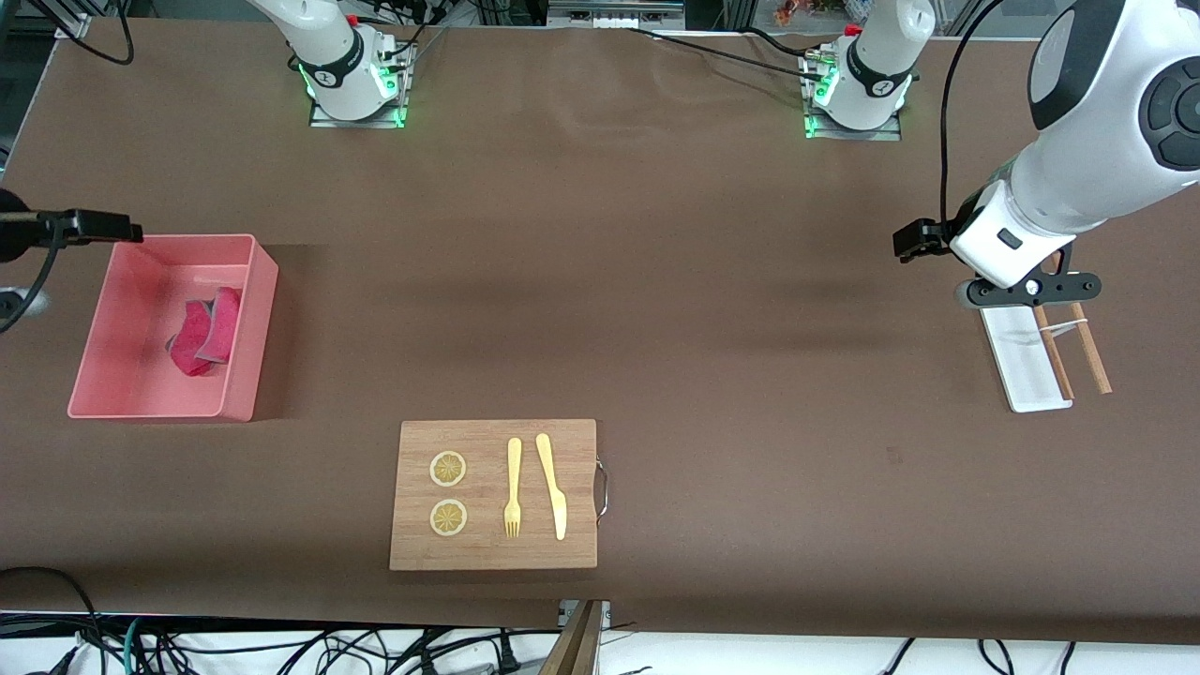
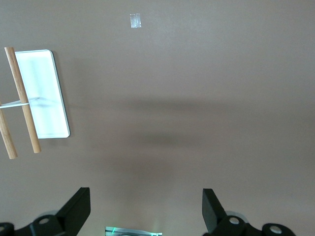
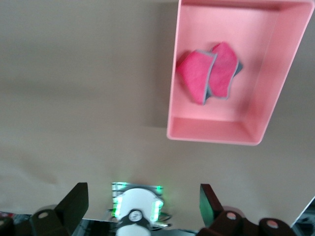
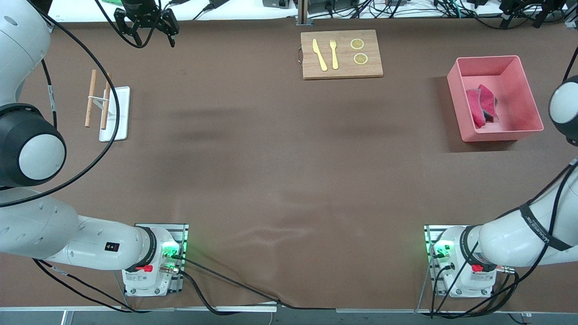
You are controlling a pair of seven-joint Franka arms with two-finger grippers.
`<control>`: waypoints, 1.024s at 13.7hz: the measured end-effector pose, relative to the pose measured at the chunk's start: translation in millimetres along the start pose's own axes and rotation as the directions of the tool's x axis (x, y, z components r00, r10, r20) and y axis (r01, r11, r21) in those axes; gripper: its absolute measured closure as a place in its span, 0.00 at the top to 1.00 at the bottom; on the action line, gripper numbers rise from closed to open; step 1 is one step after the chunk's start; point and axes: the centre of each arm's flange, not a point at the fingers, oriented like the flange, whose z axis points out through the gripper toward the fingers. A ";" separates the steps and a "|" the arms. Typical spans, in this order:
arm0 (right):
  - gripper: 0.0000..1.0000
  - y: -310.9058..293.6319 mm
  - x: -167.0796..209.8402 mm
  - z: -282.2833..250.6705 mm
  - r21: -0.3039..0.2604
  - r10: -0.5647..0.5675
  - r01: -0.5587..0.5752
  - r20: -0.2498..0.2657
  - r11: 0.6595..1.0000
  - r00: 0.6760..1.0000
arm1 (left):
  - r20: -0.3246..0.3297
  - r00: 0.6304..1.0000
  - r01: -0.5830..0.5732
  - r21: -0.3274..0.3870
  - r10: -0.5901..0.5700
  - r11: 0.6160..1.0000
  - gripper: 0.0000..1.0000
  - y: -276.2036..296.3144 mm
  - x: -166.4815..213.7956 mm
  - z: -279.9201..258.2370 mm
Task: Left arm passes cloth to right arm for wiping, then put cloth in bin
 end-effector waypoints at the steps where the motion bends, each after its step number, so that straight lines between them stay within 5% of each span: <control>1: 1.00 -8.7 -11.6 -3.1 0.009 0.008 -0.008 -0.003 1.000 1.000 | 0.000 1.000 -0.001 0.000 0.001 1.000 1.00 0.5 -0.1 0.0; 9: 1.00 -23.0 -75.7 -41.9 0.006 -0.005 0.006 -0.159 1.000 0.987 | 0.000 1.000 -0.001 0.000 0.001 1.000 1.00 1.6 -0.3 0.0; 14: 1.00 -20.2 -91.0 -49.1 -0.028 0.003 -0.009 -0.196 1.000 0.981 | 0.001 1.000 -0.001 0.001 0.001 1.000 1.00 2.4 0.0 0.8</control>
